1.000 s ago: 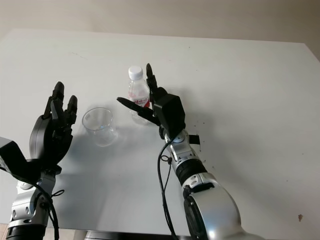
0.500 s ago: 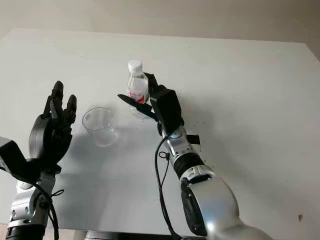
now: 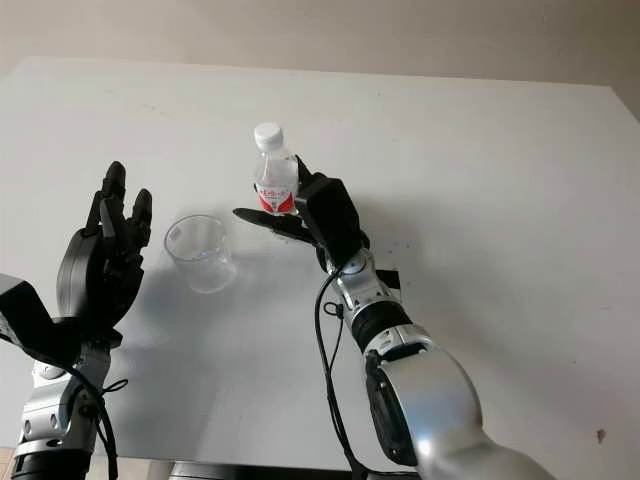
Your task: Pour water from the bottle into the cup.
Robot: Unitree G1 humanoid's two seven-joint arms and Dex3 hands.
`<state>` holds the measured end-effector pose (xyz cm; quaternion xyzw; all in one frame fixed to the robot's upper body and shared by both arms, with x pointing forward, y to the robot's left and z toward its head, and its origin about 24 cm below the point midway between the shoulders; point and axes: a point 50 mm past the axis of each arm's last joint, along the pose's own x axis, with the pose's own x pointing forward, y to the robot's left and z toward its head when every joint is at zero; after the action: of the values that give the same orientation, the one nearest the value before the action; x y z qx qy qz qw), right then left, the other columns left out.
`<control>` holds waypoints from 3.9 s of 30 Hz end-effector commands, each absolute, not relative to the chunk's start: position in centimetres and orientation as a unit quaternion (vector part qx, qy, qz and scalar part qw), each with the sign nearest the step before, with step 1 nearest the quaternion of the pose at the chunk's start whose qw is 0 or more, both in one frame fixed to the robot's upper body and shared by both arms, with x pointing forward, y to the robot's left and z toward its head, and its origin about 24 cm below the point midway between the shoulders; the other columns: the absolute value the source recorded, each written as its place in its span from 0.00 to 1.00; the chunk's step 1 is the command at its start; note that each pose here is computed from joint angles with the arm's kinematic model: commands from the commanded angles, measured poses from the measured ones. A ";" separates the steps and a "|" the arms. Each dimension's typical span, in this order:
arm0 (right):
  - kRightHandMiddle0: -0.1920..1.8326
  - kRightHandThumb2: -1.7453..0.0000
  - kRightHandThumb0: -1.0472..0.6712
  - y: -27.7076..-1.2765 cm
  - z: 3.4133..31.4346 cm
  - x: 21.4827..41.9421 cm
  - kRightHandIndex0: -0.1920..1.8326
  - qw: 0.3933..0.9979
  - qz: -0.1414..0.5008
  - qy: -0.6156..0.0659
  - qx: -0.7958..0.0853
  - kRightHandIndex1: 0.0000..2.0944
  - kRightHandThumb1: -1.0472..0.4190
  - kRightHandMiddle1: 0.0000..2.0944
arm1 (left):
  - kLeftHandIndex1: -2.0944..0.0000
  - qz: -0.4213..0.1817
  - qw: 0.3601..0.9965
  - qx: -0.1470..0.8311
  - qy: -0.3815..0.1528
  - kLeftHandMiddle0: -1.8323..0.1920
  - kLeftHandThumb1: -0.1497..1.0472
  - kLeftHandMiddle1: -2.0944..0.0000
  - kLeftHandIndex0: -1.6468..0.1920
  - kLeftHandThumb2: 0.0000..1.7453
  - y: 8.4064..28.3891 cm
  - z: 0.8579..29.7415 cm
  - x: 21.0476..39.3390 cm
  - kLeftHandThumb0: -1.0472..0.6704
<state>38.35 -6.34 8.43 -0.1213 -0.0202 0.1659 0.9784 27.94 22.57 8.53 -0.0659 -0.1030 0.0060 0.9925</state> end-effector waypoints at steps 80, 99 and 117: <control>0.43 0.79 0.50 -5.7 20.5 39.4 0.65 0.603 0.103 -0.468 -0.638 1.00 0.01 1.00 | 0.98 0.011 0.991 -0.067 -0.116 0.95 1.00 0.97 0.97 0.42 22.0 8.6 28.5 0.14; 0.36 0.96 0.38 -5.4 20.7 39.4 0.64 0.467 0.077 -0.527 -0.706 1.00 0.03 1.00 | 0.98 0.009 0.990 -0.069 -0.119 0.96 1.00 0.98 0.98 0.43 21.8 8.5 28.5 0.15; 0.39 0.96 0.42 -5.3 20.6 39.3 0.63 0.538 0.076 -0.512 -0.665 1.00 0.02 1.00 | 0.97 0.009 0.991 -0.072 -0.117 0.95 1.00 0.97 0.97 0.44 21.6 8.3 28.5 0.15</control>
<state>39.26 -5.50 19.75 -0.6844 -0.5082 0.0859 0.5158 28.49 21.78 8.25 -0.0729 -0.1135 0.0093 0.9908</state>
